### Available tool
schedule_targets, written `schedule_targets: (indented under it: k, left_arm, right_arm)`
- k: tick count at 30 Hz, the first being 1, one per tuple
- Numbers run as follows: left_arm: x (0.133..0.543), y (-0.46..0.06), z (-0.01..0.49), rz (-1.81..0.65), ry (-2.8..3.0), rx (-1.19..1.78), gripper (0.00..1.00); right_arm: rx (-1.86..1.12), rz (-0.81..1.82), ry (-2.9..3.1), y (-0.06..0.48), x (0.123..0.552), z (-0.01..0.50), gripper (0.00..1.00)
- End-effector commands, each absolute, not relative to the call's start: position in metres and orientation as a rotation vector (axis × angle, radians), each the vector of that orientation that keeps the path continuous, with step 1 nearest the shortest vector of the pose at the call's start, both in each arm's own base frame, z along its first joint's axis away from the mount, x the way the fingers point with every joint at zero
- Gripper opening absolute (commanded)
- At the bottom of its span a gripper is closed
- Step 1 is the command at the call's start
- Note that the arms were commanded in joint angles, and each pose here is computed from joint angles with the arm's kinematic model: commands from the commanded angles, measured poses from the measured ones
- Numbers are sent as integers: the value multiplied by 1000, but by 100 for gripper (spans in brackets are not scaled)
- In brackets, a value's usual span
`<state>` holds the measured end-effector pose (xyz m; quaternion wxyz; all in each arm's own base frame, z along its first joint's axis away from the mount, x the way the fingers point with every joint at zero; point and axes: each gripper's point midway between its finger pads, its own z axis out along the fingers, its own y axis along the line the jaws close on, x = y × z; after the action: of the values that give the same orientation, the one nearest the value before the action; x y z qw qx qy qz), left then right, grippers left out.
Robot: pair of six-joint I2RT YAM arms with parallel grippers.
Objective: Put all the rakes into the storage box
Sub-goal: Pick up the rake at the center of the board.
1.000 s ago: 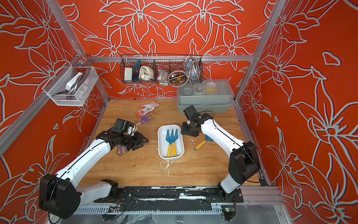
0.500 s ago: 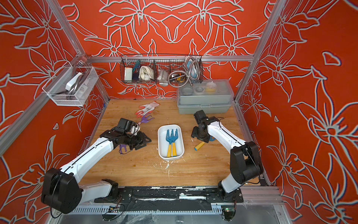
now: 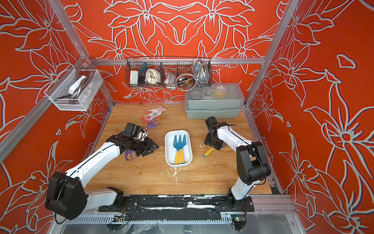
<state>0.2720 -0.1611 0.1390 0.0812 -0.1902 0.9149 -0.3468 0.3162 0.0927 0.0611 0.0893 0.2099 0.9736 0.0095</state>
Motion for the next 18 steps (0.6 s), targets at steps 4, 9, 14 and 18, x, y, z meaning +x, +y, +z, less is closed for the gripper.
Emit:
schedule_targets:
  k: [4,9,14,18]
  left_arm:
    - [277,-167,148,-1057,2734,-505,49]
    - [279,-167,146,-1045,2748,-496,49]
    - [284,-169,147,-1036,2762,-479,49]
    - [291,-171,151,-1039,2757,-477,49]
  right_arm:
    - [675,-17,2921,86,321,42,56]
    - [703,-28,2959,86,318,24,53]
    - [695,-17,2971,89,320,15,42]
    - [671,-9,2982,89,321,15,33]
